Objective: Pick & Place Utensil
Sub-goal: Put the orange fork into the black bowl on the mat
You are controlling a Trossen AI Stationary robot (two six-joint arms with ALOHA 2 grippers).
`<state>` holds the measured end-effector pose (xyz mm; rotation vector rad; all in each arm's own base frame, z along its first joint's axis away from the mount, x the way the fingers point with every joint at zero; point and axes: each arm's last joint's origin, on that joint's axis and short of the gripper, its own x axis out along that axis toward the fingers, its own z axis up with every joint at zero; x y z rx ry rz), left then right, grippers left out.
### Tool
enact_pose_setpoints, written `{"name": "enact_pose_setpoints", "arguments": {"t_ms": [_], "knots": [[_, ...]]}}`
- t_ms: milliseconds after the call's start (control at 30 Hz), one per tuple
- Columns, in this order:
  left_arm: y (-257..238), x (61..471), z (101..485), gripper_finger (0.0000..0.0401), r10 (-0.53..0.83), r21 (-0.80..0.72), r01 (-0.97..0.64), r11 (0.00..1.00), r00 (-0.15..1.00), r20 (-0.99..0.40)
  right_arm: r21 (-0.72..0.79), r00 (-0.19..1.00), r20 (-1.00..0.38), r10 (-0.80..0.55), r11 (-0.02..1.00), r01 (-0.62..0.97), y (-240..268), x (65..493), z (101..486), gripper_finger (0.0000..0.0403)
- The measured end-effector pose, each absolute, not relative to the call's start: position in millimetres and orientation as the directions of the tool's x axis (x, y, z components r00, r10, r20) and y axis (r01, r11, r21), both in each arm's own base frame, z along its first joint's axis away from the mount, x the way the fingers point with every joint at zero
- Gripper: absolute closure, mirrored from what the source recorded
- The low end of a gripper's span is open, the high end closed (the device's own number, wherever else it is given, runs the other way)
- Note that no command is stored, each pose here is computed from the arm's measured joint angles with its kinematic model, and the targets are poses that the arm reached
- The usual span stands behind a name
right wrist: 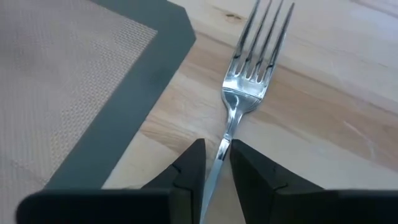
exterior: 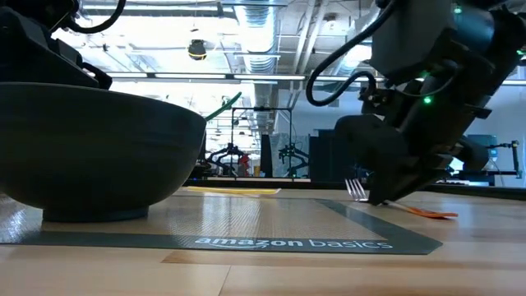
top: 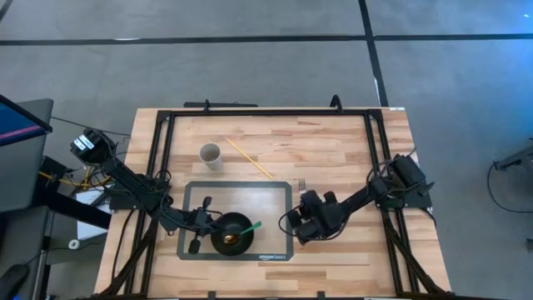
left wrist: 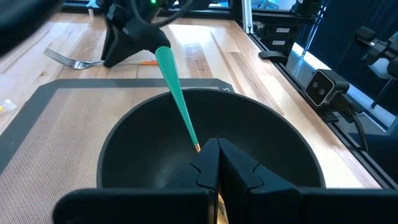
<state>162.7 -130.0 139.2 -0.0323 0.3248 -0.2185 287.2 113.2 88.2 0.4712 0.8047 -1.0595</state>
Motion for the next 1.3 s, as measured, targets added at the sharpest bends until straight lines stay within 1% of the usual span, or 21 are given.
{"name": "enact_pose_setpoints", "arguments": {"t_ms": [67, 167, 200, 367, 533, 700, 967, 1100, 1200, 1267, 1300], "knots": [[-130, 163, 139, 0.0395, -0.218, -0.066, 0.208, 0.976, 0.924, -0.313, -0.023, 0.248, -0.781, -0.573, 0.424, 0.905, 112, 288, 88, 0.0343], [-130, 163, 139, 0.0395, -0.219, -0.066, 0.208, 0.976, 0.924, -0.313, -0.014, 0.257, -0.786, -0.562, 0.433, 0.901, 115, 286, 90, 0.0384], [-130, 163, 139, 0.0395, -0.219, -0.066, 0.209, 0.976, 0.924, -0.313, -0.016, 0.262, -0.785, -0.561, 0.441, 0.897, 116, 286, 91, 0.0391], [-130, 163, 139, 0.0395, -0.219, -0.066, 0.209, 0.976, 0.924, -0.313, -0.008, 0.273, -0.784, -0.558, 0.449, 0.894, 118, 284, 94, 0.0392], [-130, 163, 139, 0.0395, -0.219, -0.066, 0.209, 0.976, 0.924, -0.313, -0.009, 0.289, -0.812, -0.507, 0.507, 0.862, 121, 290, 117, 0.0396], [-130, 163, 139, 0.0395, -0.220, -0.067, 0.209, 0.976, 0.924, -0.312, 0.070, 0.428, -0.779, -0.458, 0.615, 0.785, 126, 303, 168, 0.0399], [-130, 163, 140, 0.0395, -0.221, -0.070, 0.210, 0.975, 0.926, -0.307, 0.126, 0.607, -0.706, -0.365, 0.778, 0.615, 143, 323, 238, 0.0401], [-130, 163, 140, 0.0395, -0.222, -0.070, 0.210, 0.975, 0.926, -0.307, 0.172, 0.729, -0.619, -0.293, 0.855, 0.490, 158, 338, 274, 0.0402], [-130, 163, 140, 0.0395, -0.222, -0.070, 0.210, 0.975, 0.926, -0.306, 0.218, 0.795, -0.582, -0.172, 0.909, 0.356, 166, 349, 292, 0.0402], [-130, 163, 140, 0.0395, -0.222, -0.071, 0.210, 0.975, 0.926, -0.306, 0.277, 0.838, -0.540, -0.080, 0.923, 0.266, 171, 359, 300, 0.0402], [-130, 163, 140, 0.0395, -0.222, -0.071, 0.210, 0.975, 0.926, -0.305, 0.284, 0.841, -0.539, -0.056, 0.928, 0.244, 172, 362, 300, 0.0402]]}}
